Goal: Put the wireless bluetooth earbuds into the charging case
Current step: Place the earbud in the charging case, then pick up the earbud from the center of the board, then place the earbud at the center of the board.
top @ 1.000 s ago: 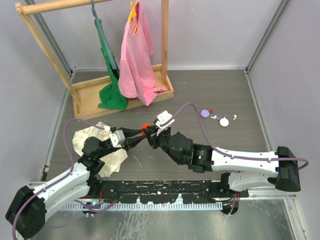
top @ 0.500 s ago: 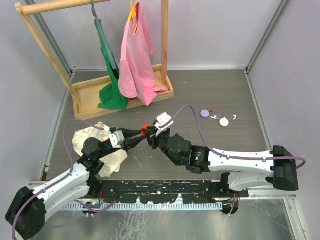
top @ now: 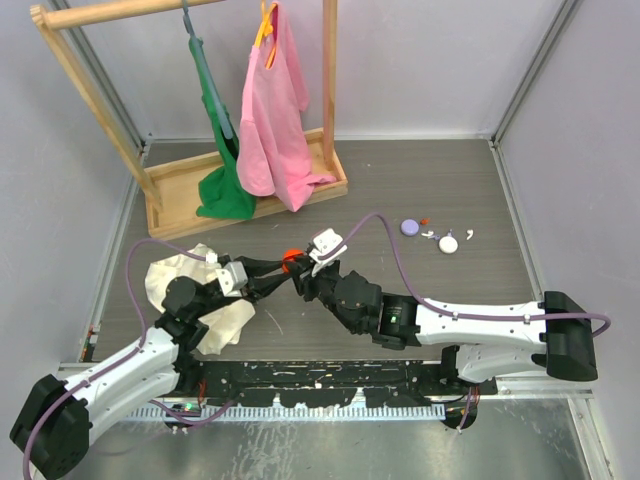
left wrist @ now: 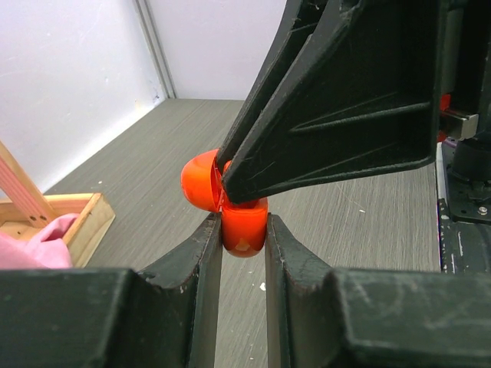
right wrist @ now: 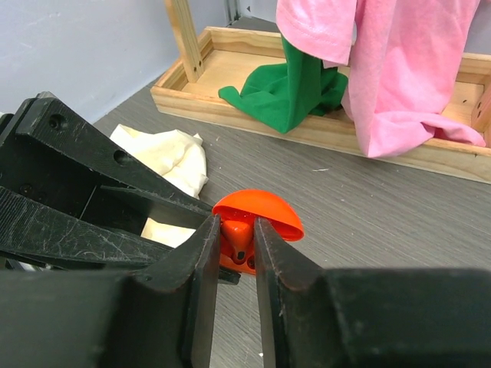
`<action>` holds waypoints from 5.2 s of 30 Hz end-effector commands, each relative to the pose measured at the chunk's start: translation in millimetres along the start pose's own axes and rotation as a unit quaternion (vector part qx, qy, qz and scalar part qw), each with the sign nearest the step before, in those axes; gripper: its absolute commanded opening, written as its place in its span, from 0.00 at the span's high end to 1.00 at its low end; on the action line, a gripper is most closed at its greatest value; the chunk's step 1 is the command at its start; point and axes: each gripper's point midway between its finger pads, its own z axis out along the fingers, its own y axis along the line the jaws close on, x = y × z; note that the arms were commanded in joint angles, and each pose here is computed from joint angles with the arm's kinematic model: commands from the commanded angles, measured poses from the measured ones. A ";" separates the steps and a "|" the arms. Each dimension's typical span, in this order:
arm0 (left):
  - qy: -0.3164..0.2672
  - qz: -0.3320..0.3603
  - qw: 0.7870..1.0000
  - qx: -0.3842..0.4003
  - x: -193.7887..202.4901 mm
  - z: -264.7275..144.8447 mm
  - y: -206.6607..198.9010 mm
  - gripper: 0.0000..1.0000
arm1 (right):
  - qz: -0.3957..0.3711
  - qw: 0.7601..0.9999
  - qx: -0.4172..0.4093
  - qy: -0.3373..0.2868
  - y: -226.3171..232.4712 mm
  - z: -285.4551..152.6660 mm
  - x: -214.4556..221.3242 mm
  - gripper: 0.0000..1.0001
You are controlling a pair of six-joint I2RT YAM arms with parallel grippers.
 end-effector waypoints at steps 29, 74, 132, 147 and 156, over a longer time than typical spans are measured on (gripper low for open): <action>-0.029 0.023 0.999 -0.028 -13.7 -3.5 7.7 1.00 | -0.013 0.995 0.087 0.056 -65.9 -10.8 -55.8 0.28; -0.015 0.018 1.000 -0.017 -6.5 -1.5 5.1 1.00 | 0.175 0.884 0.354 0.250 -455.0 12.2 128.4 0.50; -0.023 0.017 1.000 -0.010 -12.1 -2.6 1.7 1.00 | 0.173 0.851 0.389 0.307 -420.2 -33.8 118.2 0.78; -0.028 0.020 0.999 -0.012 -15.8 -4.3 1.3 1.00 | 0.164 0.867 0.295 0.367 -267.7 -6.9 159.0 0.76; -0.028 0.019 0.999 -0.011 -15.4 -4.5 0.7 1.00 | 0.139 0.865 0.282 0.391 -229.6 2.7 200.9 0.74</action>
